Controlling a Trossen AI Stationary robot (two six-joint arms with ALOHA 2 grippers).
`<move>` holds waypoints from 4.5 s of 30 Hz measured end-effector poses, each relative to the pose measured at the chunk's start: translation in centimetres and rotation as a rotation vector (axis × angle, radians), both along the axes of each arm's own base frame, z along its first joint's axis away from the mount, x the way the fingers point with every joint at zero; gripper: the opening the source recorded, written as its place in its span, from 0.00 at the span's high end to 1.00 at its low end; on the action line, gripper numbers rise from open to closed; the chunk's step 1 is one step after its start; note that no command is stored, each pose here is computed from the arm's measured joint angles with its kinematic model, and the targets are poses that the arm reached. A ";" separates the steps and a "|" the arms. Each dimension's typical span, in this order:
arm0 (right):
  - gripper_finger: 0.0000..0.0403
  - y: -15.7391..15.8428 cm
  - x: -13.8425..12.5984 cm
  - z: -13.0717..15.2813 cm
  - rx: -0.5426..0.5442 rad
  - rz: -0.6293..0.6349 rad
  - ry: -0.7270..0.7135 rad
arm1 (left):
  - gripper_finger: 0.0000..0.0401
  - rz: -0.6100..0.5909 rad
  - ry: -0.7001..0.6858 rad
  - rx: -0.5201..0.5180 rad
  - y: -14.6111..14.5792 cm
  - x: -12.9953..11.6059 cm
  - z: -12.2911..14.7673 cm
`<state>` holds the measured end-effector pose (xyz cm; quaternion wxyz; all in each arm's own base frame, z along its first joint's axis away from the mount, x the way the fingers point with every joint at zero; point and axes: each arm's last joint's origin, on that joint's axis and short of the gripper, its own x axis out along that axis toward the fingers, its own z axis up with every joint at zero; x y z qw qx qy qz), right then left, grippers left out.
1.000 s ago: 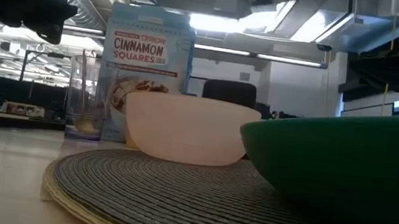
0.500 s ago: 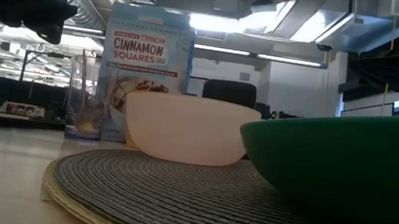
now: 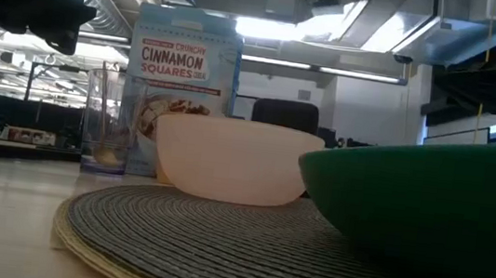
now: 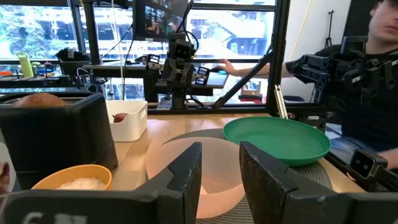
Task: Arrange a breakfast setting
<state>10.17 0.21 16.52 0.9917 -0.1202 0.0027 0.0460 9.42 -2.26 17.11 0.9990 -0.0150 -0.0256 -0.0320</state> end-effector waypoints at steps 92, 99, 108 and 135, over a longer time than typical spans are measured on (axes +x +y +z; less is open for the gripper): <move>0.84 0.0 0.0 0.0 -0.045 -0.007 -0.007 | 0.75 0.006 -0.248 -0.051 0.1 -0.4 2.4; 0.84 -0.4 0.0 0.4 -0.078 -0.150 -0.038 | 0.75 0.038 -0.493 0.014 0.4 -1.4 4.6; 0.84 -0.8 -0.4 2.9 -0.046 -0.275 -0.306 | 0.75 0.216 -0.622 0.271 1.2 -2.8 9.8; 0.84 -0.4 -1.5 5.4 -0.388 -0.264 -0.585 | 0.75 1.154 0.425 0.283 7.6 -2.2 17.2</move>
